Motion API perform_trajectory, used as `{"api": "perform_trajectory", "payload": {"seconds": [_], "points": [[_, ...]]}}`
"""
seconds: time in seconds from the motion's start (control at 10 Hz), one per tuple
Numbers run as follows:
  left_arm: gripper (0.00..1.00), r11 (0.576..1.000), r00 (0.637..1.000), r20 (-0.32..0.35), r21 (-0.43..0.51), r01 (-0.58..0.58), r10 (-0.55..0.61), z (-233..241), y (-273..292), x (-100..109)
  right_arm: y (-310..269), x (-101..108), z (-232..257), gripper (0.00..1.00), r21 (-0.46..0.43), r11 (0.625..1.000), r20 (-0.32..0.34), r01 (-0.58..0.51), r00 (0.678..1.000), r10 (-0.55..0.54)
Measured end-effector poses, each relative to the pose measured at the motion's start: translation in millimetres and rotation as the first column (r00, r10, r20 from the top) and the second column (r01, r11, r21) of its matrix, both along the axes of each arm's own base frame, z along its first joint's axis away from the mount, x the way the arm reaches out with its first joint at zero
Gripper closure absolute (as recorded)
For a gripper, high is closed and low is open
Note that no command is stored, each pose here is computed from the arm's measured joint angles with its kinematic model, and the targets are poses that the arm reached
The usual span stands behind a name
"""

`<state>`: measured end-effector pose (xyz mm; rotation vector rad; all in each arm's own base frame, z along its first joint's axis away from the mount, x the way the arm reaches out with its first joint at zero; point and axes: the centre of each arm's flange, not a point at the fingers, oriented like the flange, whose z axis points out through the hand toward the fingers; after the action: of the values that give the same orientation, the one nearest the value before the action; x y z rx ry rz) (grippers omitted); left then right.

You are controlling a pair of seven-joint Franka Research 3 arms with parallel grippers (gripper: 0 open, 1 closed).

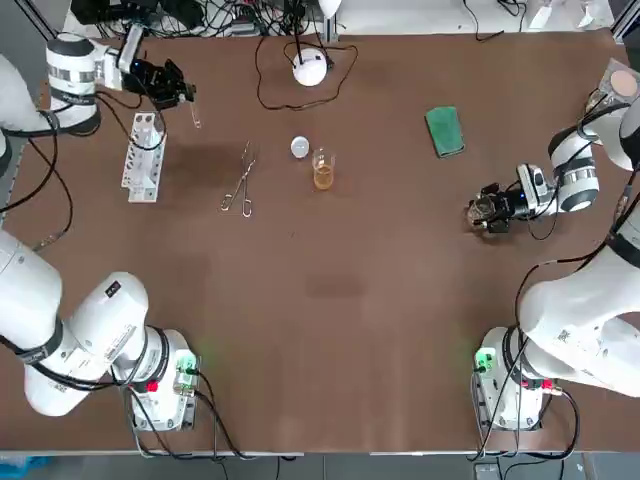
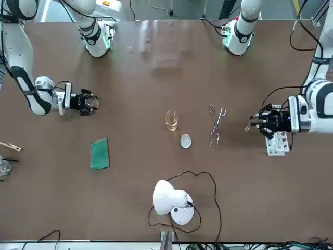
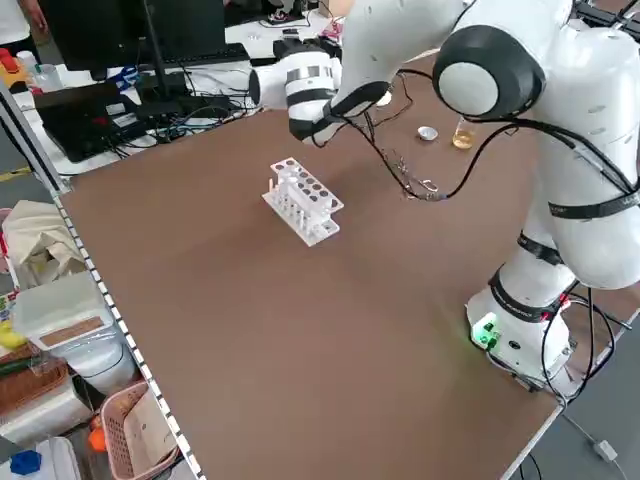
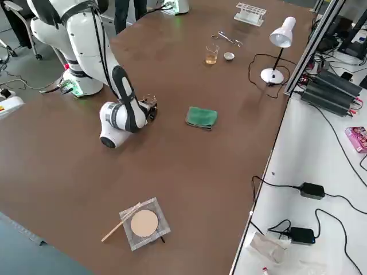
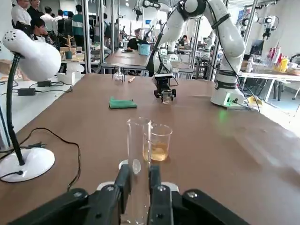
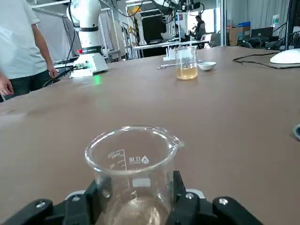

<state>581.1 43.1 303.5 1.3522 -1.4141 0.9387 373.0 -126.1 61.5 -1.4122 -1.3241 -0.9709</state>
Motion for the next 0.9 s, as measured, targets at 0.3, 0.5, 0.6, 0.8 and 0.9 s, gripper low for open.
{"api": "perform_trajectory", "payload": {"seconds": [0.3,0.5,0.6,0.8,0.9], "points": [[0.78,0.999,1.0,-0.02,0.046,-0.002,0.003,12,-35,2,2,2,4,0.41,0.01,1.0,0.001,-0.005,1.0,0.005],[0.78,0.995,1.0,-0.014,0.099,0.001,0.0,21,-65,7,4,6,10,0.41,0.013,1.0,0.007,-0.012,1.0,0.012],[0.78,0.992,1.0,-0.019,0.127,-0.001,0.003,24,-82,10,7,11,17,0.41,0.011,1.0,0.007,-0.019,1.0,0.019],[0.78,0.984,0.999,-0.042,0.179,-0.015,0.023,30,-112,13,18,25,34,0.41,0.001,0.999,0.019,-0.047,0.999,0.047],[0.78,0.978,0.999,-0.034,0.207,-0.028,0.036,32,-128,15,27,31,41,0.41,0.001,0.999,0.025,-0.053,0.998,0.053]]}}
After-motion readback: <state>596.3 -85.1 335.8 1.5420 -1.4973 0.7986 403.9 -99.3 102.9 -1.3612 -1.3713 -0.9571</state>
